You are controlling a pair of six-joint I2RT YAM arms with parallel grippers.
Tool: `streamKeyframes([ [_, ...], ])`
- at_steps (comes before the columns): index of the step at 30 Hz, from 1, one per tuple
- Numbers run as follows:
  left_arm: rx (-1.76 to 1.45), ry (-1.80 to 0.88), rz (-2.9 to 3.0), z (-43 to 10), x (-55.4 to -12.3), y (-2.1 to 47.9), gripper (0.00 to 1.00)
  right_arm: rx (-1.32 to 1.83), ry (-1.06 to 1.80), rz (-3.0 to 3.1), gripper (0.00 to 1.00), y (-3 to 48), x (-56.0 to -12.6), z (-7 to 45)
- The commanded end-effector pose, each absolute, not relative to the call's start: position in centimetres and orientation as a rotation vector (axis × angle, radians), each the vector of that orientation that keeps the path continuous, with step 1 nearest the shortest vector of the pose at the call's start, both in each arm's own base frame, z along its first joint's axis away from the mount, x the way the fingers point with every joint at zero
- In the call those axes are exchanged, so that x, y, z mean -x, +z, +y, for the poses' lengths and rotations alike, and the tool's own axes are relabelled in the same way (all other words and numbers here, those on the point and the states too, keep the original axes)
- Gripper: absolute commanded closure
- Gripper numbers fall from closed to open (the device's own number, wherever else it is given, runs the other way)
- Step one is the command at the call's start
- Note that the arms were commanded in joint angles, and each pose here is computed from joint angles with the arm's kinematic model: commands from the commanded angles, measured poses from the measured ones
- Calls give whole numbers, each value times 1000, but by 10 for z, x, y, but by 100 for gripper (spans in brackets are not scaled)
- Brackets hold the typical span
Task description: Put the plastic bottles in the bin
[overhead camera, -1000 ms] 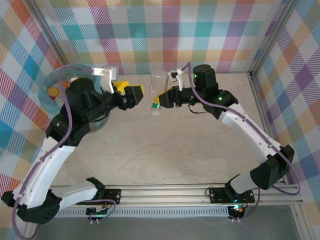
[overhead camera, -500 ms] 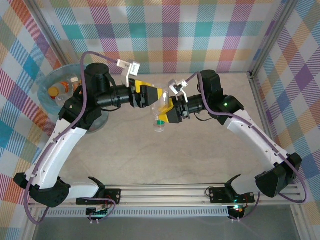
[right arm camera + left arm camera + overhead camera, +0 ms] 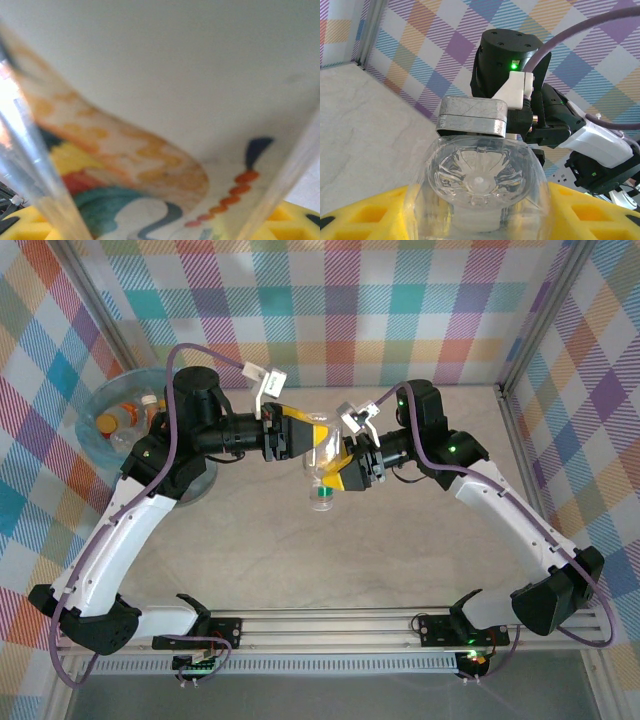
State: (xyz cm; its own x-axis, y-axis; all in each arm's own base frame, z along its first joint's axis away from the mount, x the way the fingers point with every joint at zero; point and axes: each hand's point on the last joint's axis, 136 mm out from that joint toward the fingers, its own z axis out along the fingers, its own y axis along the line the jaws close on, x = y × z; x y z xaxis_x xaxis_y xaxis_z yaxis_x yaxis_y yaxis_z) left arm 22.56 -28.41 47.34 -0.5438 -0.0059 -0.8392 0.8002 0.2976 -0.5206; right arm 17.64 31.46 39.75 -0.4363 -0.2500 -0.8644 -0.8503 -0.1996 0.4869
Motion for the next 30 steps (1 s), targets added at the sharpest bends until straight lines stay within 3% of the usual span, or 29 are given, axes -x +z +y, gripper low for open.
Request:
streamKeyframes([
  [1,-725,-1347,1759,-285,-222,481,49,1335,1694,1507,52,411,-168,313],
  [7,-493,-1156,1754,-256,-246,493,55,1170,1503,1633,19,406,-199,317],
  [11,-247,-945,1720,-208,-266,510,58,944,1224,1783,11,394,-243,307],
  [15,1,-722,1686,-147,-283,525,64,813,1057,1840,10,391,-270,295],
  [22,266,-273,1721,-41,-330,525,69,839,1109,1827,14,398,-273,305],
  [30,472,-190,1820,41,-411,482,70,818,1289,1844,21,397,-276,327],
])
